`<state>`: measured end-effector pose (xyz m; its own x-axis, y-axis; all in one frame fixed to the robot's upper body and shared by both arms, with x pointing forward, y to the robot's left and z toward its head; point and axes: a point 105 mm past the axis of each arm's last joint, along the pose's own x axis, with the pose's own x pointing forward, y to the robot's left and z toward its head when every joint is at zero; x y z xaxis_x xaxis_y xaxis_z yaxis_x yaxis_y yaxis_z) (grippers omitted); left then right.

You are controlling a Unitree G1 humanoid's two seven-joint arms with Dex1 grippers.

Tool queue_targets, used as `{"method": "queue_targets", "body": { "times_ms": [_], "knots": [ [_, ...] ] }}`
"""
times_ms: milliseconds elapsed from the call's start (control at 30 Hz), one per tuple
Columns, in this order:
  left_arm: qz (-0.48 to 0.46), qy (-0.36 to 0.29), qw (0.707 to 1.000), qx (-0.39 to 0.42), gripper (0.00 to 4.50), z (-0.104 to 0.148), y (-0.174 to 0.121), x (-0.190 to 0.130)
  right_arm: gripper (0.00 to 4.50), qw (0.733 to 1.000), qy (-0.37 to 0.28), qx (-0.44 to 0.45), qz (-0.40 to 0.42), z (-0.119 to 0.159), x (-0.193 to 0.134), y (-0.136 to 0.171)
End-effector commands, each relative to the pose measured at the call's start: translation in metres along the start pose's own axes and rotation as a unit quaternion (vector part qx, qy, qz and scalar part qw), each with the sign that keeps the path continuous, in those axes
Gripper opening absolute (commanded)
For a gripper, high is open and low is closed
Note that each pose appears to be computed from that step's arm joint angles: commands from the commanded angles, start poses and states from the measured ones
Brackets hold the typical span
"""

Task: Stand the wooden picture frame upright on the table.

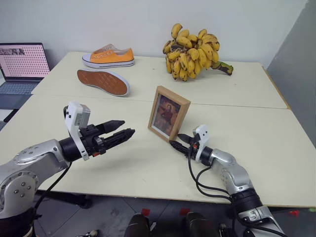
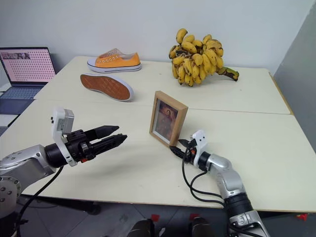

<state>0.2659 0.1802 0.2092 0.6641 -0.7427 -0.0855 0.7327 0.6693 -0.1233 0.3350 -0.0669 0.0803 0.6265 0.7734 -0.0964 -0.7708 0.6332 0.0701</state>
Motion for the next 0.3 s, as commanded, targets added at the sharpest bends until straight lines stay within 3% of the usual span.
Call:
{"method": "queue_targets", "body": {
  "times_ms": [33, 167, 300],
  "knots": [
    [-0.010, -0.014, 1.000, 0.024, 3.35, 0.008, -0.005, 0.003, 2.90, 0.993, 0.042, -0.108, 0.002, 0.014, -0.046, -0.001],
    [-0.011, -0.009, 1.000, 0.021, 3.35, 0.008, 0.000, 0.002, 2.90, 0.990, 0.038, -0.132, -0.018, 0.064, -0.087, -0.001],
    [-0.007, -0.004, 1.000, 0.021, 3.35, 0.007, 0.005, 0.006, 2.90, 0.994, 0.000, -0.109, -0.019, 0.106, -0.092, 0.010]
  ]
}}
